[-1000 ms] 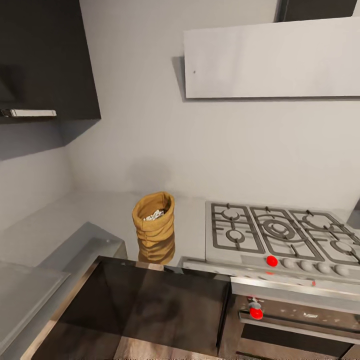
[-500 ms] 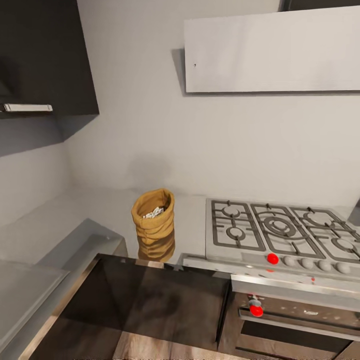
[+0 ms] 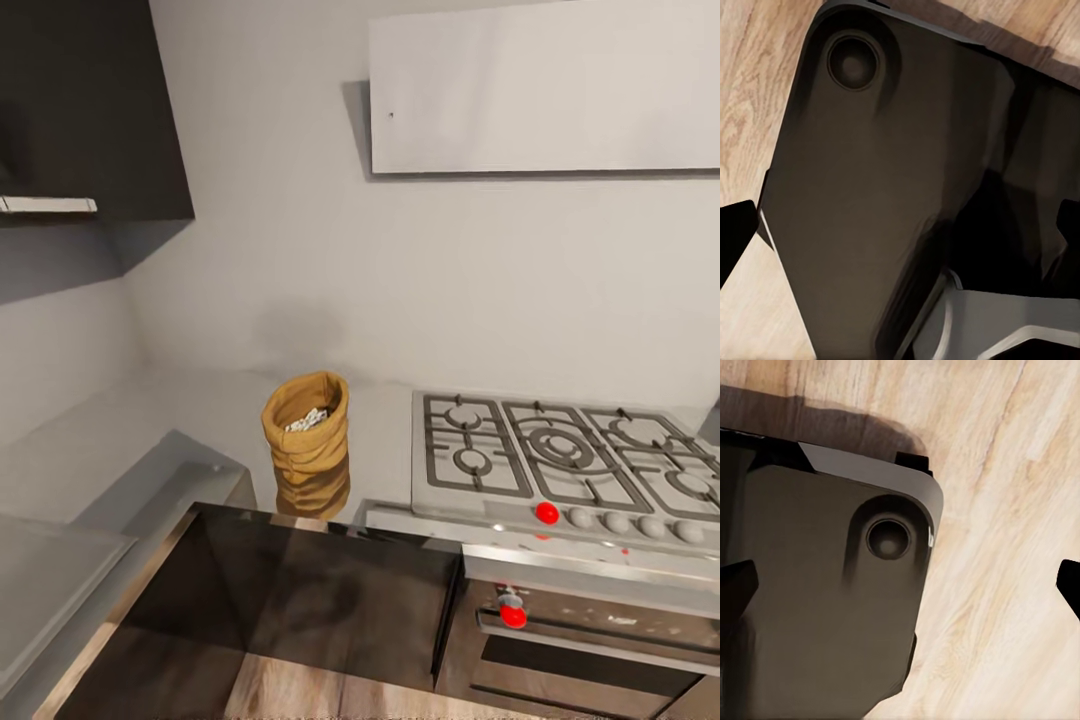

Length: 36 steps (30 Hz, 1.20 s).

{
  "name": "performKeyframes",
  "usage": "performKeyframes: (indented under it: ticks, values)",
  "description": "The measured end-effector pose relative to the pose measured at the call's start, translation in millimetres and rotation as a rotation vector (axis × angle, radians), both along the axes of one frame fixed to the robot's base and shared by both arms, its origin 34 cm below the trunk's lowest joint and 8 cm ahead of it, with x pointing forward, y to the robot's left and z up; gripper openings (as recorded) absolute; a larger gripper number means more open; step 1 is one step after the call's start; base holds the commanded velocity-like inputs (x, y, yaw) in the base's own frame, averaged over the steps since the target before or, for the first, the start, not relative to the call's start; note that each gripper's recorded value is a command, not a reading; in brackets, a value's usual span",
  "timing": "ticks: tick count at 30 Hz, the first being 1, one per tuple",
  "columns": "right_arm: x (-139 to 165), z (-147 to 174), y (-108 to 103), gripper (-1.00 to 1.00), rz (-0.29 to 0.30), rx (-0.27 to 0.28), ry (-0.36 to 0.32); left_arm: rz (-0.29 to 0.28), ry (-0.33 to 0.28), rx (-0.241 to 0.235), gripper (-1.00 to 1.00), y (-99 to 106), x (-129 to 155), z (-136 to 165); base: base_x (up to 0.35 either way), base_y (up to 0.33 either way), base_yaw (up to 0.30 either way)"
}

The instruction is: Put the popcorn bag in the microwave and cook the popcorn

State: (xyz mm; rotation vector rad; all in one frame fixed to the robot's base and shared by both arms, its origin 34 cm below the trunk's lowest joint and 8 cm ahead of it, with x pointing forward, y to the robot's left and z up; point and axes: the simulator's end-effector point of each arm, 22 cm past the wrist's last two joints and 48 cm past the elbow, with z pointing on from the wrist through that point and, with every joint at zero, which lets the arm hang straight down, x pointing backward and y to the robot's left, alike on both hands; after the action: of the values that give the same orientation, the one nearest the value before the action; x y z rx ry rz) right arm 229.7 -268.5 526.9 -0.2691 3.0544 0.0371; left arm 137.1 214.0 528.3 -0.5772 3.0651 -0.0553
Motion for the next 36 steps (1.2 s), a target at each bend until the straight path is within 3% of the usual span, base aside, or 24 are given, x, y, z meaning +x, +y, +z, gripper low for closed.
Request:
performKeyframes:
  ticks: [36]
  values:
    - [-19.3,-4.2,3.0,1.00,0.009,0.004,0.049,-0.001,0.051,0.000,1.00,-0.8,-19.5,0.5,0.000,0.000,0.000]
